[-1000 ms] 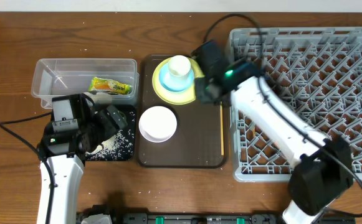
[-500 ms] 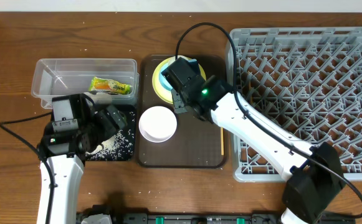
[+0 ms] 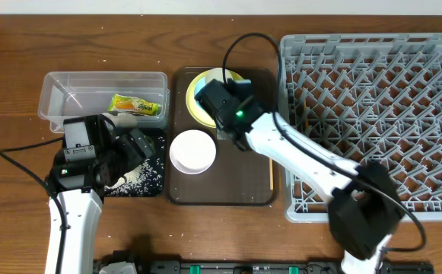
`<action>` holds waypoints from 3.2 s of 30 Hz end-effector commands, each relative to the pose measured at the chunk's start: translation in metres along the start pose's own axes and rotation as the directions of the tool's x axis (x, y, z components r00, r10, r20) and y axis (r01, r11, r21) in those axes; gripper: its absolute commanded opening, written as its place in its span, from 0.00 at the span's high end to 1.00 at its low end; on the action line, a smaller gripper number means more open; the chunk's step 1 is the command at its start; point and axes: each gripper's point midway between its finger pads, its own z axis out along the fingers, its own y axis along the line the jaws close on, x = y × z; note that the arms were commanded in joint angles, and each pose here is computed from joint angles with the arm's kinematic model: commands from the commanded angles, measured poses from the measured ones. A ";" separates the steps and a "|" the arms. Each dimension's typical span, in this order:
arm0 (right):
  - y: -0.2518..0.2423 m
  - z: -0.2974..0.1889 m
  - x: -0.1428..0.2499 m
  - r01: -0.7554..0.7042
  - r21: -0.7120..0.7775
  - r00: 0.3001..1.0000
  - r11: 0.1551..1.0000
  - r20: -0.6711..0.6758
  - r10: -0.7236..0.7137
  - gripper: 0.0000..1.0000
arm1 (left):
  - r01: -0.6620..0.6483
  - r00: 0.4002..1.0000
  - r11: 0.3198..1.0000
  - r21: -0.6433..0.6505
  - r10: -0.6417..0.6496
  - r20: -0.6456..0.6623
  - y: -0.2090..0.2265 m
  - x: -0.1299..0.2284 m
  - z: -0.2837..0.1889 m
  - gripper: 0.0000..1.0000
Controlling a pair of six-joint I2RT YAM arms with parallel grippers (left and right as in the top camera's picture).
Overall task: Sort waste into correct bins and load items into the dishwasher rack
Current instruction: 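Return the right gripper to the brown tray and grasp the second chopstick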
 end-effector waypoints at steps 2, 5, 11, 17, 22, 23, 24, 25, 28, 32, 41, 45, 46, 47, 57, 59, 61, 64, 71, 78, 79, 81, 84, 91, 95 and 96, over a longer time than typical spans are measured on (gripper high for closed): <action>-0.021 0.029 0.005 -0.056 0.091 0.998 0.994 -0.035 0.059 0.69 | 0.005 1.000 1.000 0.011 -0.005 0.007 -0.003 -0.004 -0.003 0.05; -0.027 0.039 0.008 -0.065 0.102 0.995 0.993 -0.063 0.072 0.68 | 0.005 1.000 1.000 0.011 -0.005 0.007 -0.003 -0.004 -0.003 0.05; -0.038 0.052 0.011 -0.092 0.109 0.988 0.990 -0.116 0.104 0.67 | 0.005 1.000 1.000 0.011 -0.005 0.007 -0.003 -0.004 -0.003 0.05; -0.051 0.056 0.013 -0.103 0.137 0.983 0.985 -0.135 0.121 0.66 | 0.005 1.000 1.000 0.011 -0.005 0.007 -0.003 -0.004 -0.003 0.05; -0.056 0.064 0.020 -0.103 0.147 0.982 0.984 -0.143 0.124 0.65 | 0.005 1.000 1.000 0.011 -0.005 0.007 -0.003 -0.004 -0.003 0.05; -0.057 0.065 0.021 -0.105 0.149 0.981 0.983 -0.144 0.126 0.64 | 0.005 1.000 1.000 0.011 -0.005 0.007 -0.003 -0.004 -0.003 0.05; -0.059 0.067 0.023 -0.106 0.151 0.981 0.983 -0.145 0.129 0.63 | 0.005 1.000 1.000 0.011 -0.005 0.008 -0.003 -0.004 -0.003 0.05; -0.060 0.069 0.024 -0.109 0.153 0.980 0.982 -0.146 0.131 0.62 | 0.005 1.000 1.000 0.011 -0.005 0.007 -0.003 -0.004 -0.003 0.05; -0.065 0.071 0.025 -0.113 0.163 0.979 0.980 -0.153 0.138 0.62 | 0.005 1.000 1.000 0.011 -0.005 0.007 -0.003 -0.004 -0.003 0.05; -0.070 0.074 0.027 -0.120 0.170 0.976 0.978 -0.158 0.147 0.62 | 0.005 1.000 1.000 0.011 -0.005 0.007 -0.003 -0.004 -0.003 0.05; -0.067 0.087 0.040 -0.136 0.132 0.970 0.982 -0.182 0.159 0.59 | 0.005 1.000 1.000 0.009 -0.005 0.009 -0.003 -0.004 -0.003 0.05; -0.059 0.089 0.045 -0.148 0.090 0.965 0.985 -0.207 0.164 0.59 | 0.004 1.000 1.000 0.008 -0.005 0.009 -0.003 -0.004 -0.003 0.05; -0.058 0.089 0.045 -0.150 0.084 0.964 0.985 -0.211 0.164 0.59 | 0.004 1.000 1.000 0.009 -0.005 0.009 -0.003 -0.004 -0.003 0.05; -0.058 0.089 0.045 -0.150 0.084 0.964 0.985 -0.211 0.164 0.59 | 0.005 1.000 1.000 0.009 -0.005 0.009 -0.003 -0.004 -0.003 0.05; -0.055 0.089 0.047 -0.152 0.072 0.961 0.986 -0.222 0.164 0.60 | 0.005 1.000 1.000 0.008 -0.005 0.009 -0.003 -0.004 -0.003 0.05; -0.051 0.088 0.049 -0.152 0.057 0.958 0.987 -0.236 0.162 0.60 | 0.005 1.000 1.000 0.009 -0.005 0.009 -0.003 -0.004 -0.003 0.05; -0.048 0.087 0.051 -0.153 0.043 0.956 0.987 -0.247 0.159 0.61 | 0.005 1.000 1.000 0.008 -0.005 0.009 -0.003 -0.004 -0.003 0.05; -0.045 0.087 0.052 -0.150 0.037 0.957 0.988 -0.246 0.155 0.61 | 0.005 1.000 1.000 0.009 -0.005 0.009 -0.003 -0.004 -0.003 0.05; -0.044 0.087 0.050 -0.148 0.032 0.959 0.988 -0.241 0.152 0.67 | 0.005 1.000 1.000 0.009 -0.005 0.009 -0.003 -0.004 -0.003 0.05; -0.042 0.086 0.053 -0.095 0.020 0.965 0.995 -0.245 0.097 0.68 | 0.005 1.000 1.000 0.009 -0.005 0.009 -0.003 -0.004 -0.003 0.05; -0.040 0.085 0.054 -0.091 0.019 0.965 0.996 -0.246 0.093 0.68 | 0.005 1.000 1.000 0.009 -0.005 0.009 -0.003 -0.004 -0.003 0.05; -0.038 0.084 0.057 -0.081 0.016 0.965 0.997 -0.248 0.082 0.69 | 0.005 1.000 1.000 0.009 -0.005 0.009 -0.003 -0.004 -0.003 0.05; -0.034 0.082 0.060 -0.057 0.012 0.966 0.998 -0.251 0.058 0.70 | 0.005 1.000 1.000 0.009 -0.005 0.009 -0.003 -0.004 -0.003 0.05; -0.036 0.078 0.070 -0.025 0.031 0.960 0.999 -0.278 0.033 0.73 | 0.005 1.000 1.000 0.009 -0.005 0.009 -0.003 -0.004 -0.003 0.05; -0.037 0.078 0.072 -0.023 0.034 0.958 0.999 -0.284 0.031 0.73 | 0.005 1.000 1.000 0.009 -0.005 0.009 -0.003 -0.004 -0.003 0.05; -0.038 0.078 0.072 -0.022 0.036 0.958 0.999 -0.286 0.031 0.73 | 0.005 1.000 1.000 0.009 -0.005 0.009 -0.003 -0.004 -0.003 0.05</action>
